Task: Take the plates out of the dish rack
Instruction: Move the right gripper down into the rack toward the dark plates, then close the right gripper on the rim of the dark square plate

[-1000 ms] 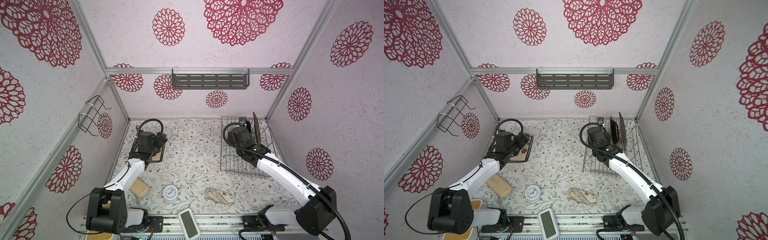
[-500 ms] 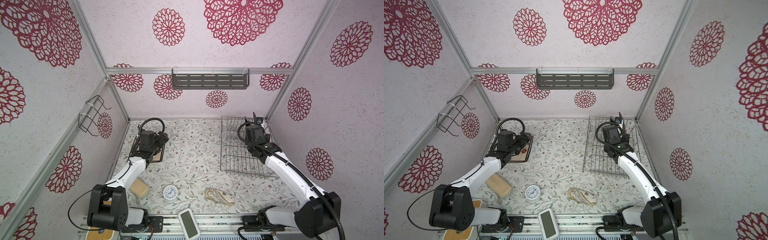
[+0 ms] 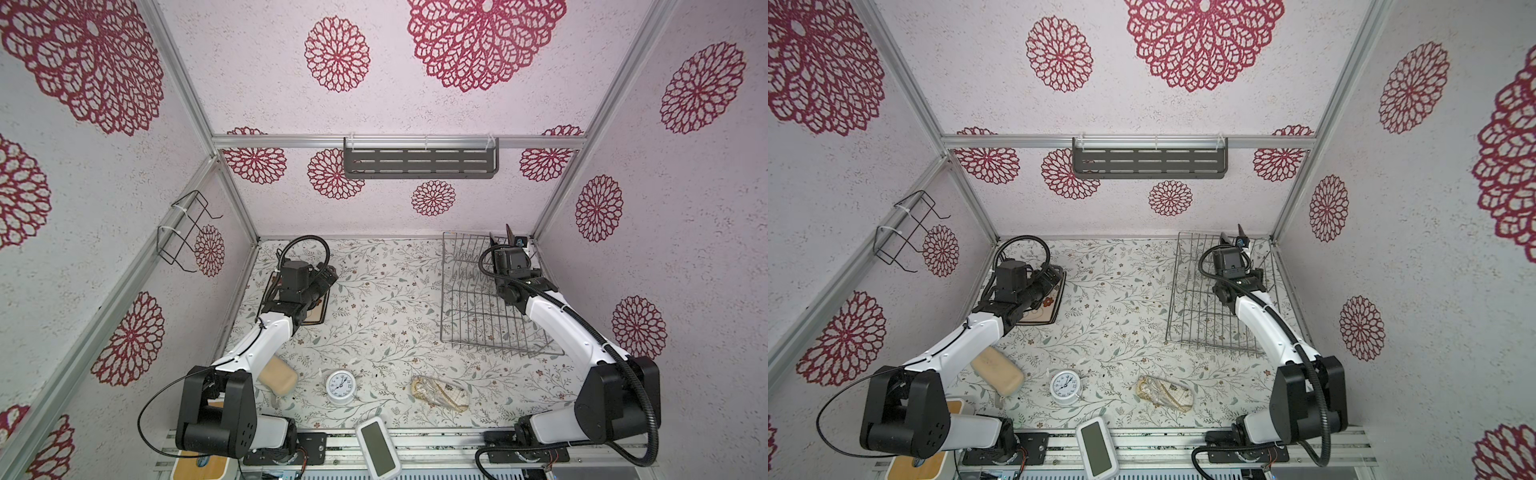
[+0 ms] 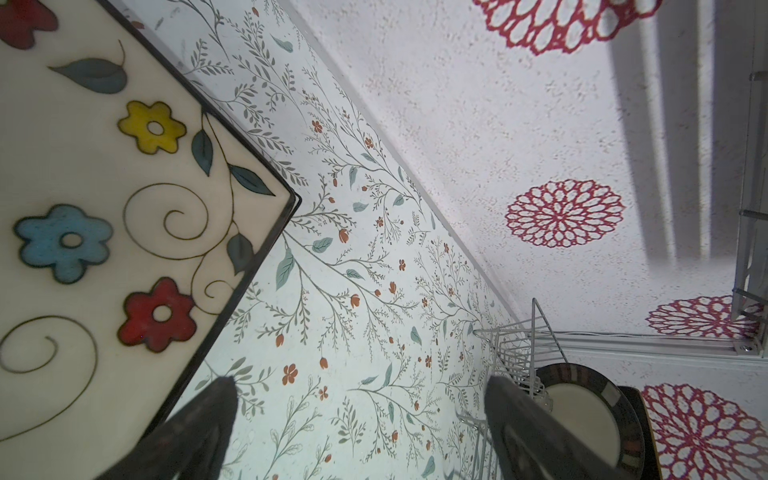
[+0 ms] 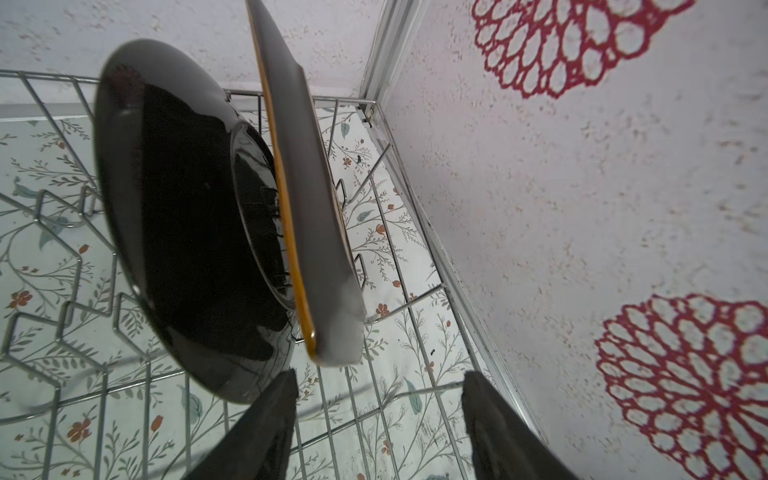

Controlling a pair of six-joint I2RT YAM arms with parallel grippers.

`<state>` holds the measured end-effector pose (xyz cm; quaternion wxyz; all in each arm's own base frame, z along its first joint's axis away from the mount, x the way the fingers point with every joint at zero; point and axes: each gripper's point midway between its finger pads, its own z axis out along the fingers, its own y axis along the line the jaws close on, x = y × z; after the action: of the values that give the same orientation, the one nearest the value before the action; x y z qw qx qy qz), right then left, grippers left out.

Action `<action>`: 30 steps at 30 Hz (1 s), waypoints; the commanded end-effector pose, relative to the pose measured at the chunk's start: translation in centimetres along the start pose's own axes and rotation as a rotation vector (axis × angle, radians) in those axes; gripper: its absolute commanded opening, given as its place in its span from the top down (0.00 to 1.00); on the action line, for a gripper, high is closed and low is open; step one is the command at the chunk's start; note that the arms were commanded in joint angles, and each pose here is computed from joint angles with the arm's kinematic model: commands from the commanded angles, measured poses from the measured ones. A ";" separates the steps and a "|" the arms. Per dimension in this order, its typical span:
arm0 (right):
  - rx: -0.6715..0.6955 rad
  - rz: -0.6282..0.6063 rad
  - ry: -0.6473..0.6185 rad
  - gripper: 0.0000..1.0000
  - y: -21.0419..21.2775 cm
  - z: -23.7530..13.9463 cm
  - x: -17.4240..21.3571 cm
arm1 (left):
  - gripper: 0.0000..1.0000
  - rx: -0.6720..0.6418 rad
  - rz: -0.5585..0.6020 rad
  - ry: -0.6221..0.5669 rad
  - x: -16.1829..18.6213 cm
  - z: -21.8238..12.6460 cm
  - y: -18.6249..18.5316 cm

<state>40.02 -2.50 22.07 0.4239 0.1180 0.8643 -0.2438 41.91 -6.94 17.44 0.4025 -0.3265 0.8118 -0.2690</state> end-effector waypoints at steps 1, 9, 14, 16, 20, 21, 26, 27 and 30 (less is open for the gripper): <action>-0.004 0.028 -0.047 0.38 -0.3 0.1 -2.5 | 0.03 0.027 0.014 -0.022 -0.6 -0.2 -1.3; -0.013 0.035 -0.039 0.44 0.1 2.2 -3.0 | 0.03 0.032 0.014 -0.020 -0.7 -0.2 -1.6; -0.028 0.034 -0.041 0.49 0.5 3.1 -3.3 | 0.03 0.033 0.016 -0.024 -0.9 -0.4 -1.7; -0.036 0.033 -0.038 0.51 0.7 3.5 -3.4 | 0.03 0.033 0.017 -0.023 -0.9 -0.4 -1.7; -0.056 0.025 -0.037 0.52 1.4 4.1 -3.6 | 0.03 0.034 0.018 -0.026 -1.0 -0.7 -1.8; -0.057 0.022 -0.037 0.54 1.5 4.2 -3.6 | 0.03 0.034 0.020 -0.030 -1.1 -0.9 -1.9; -0.051 0.011 -0.033 0.60 1.7 4.7 -3.6 | 0.03 0.028 0.022 -0.047 -1.4 -1.4 -1.8; -0.047 0.010 -0.031 0.60 1.7 4.8 -3.5 | 0.03 0.028 0.020 -0.050 -1.5 -1.4 -1.8; -0.041 0.003 -0.025 0.62 1.7 5.1 -3.3 | 0.03 0.027 0.020 -0.048 -1.5 -1.4 -1.8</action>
<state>45.40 -3.37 19.52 0.4151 0.1018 0.8751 -0.2272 41.84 -6.66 18.21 0.4095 -0.3289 0.8088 -0.2644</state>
